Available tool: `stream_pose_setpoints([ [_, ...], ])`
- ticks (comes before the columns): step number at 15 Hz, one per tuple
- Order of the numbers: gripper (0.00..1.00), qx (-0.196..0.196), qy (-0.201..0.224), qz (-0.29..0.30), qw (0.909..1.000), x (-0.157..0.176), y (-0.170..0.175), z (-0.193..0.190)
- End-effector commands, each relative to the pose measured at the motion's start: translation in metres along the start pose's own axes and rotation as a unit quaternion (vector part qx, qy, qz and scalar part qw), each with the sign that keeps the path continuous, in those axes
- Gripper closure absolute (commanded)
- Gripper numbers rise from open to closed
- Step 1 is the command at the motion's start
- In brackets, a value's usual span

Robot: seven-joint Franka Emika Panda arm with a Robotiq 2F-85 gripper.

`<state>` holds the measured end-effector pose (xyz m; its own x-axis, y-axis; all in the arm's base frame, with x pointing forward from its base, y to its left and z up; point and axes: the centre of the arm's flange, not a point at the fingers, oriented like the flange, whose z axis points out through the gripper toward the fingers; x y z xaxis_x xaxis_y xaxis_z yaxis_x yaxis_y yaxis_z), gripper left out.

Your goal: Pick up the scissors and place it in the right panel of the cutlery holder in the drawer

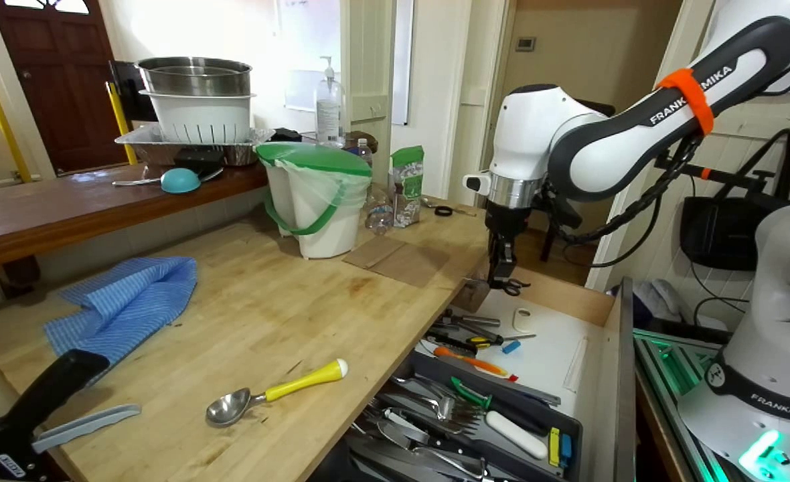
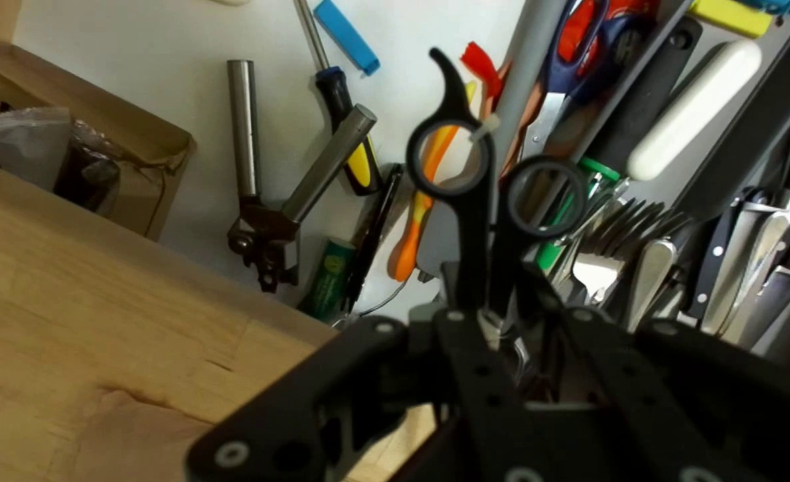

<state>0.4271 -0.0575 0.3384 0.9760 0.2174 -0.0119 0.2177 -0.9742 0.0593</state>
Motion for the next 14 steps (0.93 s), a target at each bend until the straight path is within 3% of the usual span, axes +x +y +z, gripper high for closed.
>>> stream_pose_setpoints([
  [1, 0.94, 0.047, -0.014, -0.046, 0.9977, 0.025, 0.002, 0.019],
  [5, 0.94, 0.072, -0.043, -0.124, 0.9887, 0.044, -0.007, 0.035],
  [10, 0.94, 0.081, -0.128, -0.226, 0.9624, 0.062, -0.007, 0.053],
  [12, 0.94, 0.075, -0.17, -0.244, 0.9518, 0.075, 0.003, 0.058],
  [14, 0.94, 0.077, -0.194, -0.24, 0.9479, 0.094, 0.014, 0.063],
])
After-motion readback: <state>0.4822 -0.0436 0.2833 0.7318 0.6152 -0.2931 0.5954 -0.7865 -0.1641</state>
